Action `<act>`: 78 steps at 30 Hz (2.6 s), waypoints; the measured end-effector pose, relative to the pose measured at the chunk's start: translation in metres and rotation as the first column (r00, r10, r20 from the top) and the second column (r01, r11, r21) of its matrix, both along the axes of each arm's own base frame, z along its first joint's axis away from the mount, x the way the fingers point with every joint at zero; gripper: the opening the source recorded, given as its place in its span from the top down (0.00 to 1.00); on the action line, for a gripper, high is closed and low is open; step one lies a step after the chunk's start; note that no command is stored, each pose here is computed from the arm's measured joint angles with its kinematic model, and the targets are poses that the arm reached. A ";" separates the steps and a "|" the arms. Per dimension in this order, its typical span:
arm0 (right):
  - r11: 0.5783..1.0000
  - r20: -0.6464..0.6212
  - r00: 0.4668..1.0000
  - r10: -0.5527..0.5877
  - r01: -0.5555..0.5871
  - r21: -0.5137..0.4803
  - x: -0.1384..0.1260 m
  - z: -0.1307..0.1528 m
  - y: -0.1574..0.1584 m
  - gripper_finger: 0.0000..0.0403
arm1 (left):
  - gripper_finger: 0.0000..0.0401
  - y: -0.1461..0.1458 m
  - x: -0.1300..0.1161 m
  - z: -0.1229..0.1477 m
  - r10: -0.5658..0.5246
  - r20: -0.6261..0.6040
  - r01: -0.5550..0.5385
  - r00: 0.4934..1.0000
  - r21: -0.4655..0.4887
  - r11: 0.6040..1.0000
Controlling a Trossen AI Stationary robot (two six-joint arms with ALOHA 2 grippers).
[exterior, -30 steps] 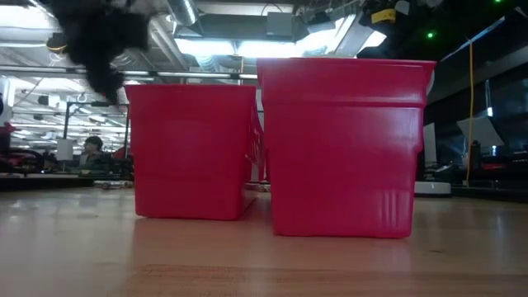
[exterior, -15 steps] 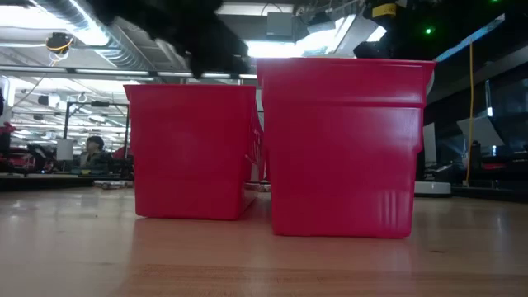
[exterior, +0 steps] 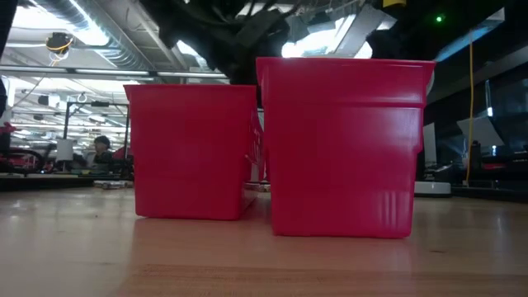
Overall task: Sort batteries
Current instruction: Put the silver battery into the right red bin, then put the black battery into the left red bin
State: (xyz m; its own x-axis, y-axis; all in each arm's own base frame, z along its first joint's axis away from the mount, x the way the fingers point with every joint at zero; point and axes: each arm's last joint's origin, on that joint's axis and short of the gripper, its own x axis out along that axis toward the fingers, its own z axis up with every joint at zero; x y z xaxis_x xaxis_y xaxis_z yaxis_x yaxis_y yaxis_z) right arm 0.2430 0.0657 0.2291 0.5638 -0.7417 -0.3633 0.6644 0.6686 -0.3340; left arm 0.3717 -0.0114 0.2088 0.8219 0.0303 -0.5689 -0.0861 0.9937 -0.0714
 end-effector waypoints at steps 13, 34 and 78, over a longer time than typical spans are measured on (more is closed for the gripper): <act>0.997 -0.068 0.997 0.034 -0.029 0.074 -0.005 -0.005 -0.001 0.59 | 0.43 0.001 0.004 0.002 -0.018 -0.032 0.019 0.999 0.030 0.999; 0.851 -0.544 0.821 0.173 0.154 0.502 -0.034 0.017 -0.017 0.59 | 0.26 0.003 -0.056 0.068 -0.018 0.111 -0.006 0.994 0.213 0.977; 0.594 -0.741 0.020 0.671 0.583 0.554 -0.064 -0.148 -0.062 0.68 | 0.26 -0.028 -0.129 0.027 -0.042 0.255 -0.018 0.966 0.228 0.974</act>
